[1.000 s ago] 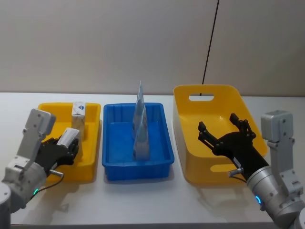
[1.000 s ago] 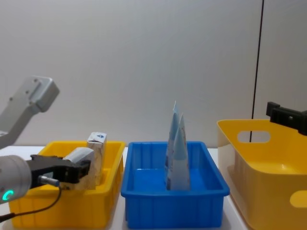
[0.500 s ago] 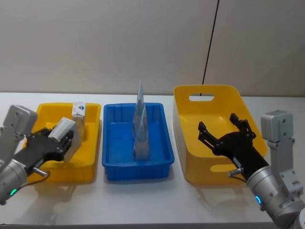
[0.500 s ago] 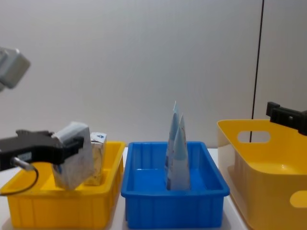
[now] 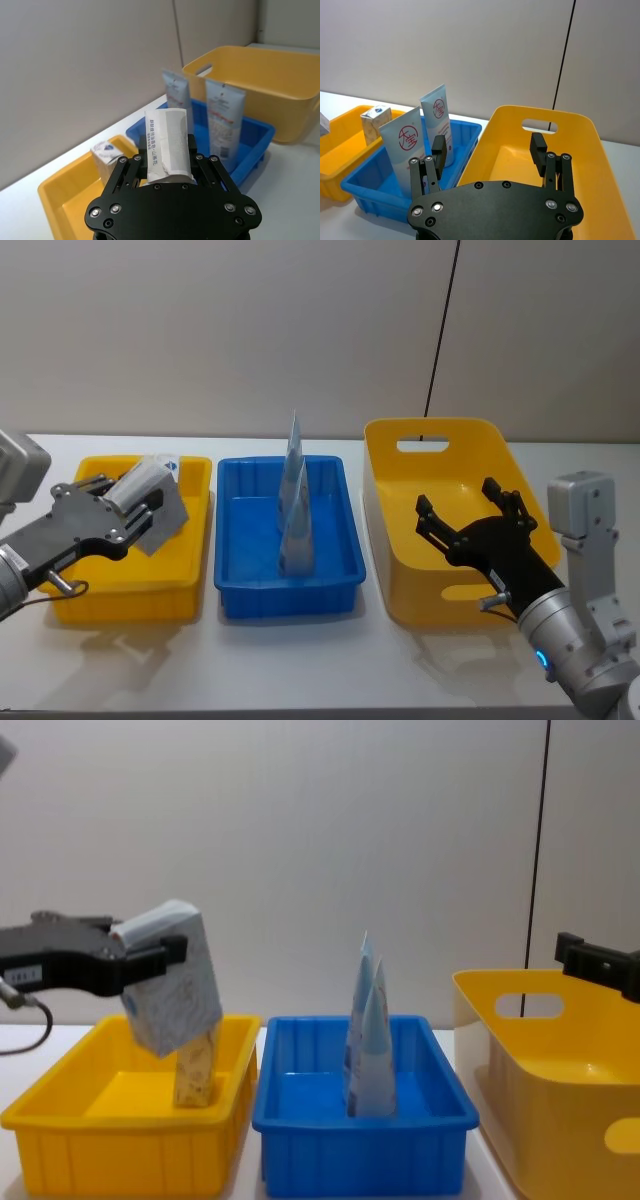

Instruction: Bimanual collaborative sorting of washing and personal care products

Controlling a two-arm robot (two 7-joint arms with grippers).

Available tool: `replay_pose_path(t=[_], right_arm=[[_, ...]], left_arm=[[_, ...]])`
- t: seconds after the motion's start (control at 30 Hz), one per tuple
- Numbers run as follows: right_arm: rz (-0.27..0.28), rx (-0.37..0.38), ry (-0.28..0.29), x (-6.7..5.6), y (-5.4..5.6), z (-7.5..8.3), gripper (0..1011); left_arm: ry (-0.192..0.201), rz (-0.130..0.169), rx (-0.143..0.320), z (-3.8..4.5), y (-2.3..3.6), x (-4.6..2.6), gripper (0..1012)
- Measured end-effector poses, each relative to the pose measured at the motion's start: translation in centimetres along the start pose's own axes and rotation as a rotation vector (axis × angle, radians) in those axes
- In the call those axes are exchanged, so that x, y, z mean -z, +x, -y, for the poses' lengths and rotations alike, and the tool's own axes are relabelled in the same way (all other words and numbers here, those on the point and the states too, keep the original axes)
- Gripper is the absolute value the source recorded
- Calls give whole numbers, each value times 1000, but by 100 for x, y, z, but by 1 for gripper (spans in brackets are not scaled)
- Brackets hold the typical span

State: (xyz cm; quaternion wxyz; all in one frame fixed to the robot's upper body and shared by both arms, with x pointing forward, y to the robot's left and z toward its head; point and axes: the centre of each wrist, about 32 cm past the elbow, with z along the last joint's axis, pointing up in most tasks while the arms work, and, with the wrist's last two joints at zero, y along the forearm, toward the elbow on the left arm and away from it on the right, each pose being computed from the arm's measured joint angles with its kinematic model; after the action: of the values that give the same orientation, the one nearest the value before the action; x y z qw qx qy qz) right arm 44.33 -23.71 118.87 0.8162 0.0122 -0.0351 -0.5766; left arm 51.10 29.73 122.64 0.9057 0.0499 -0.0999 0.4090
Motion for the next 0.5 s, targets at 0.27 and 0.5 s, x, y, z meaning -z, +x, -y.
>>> replay_pose_path(t=[0.27, 0.5], right_arm=[[0, 0, 0, 0, 0, 0, 1002], [0, 0, 0, 0, 0, 0, 1002]], left_arm=[[-49, 25, 112, -10, 86, -135, 364], [-92, 41, 238, 19, 139, -239, 364]])
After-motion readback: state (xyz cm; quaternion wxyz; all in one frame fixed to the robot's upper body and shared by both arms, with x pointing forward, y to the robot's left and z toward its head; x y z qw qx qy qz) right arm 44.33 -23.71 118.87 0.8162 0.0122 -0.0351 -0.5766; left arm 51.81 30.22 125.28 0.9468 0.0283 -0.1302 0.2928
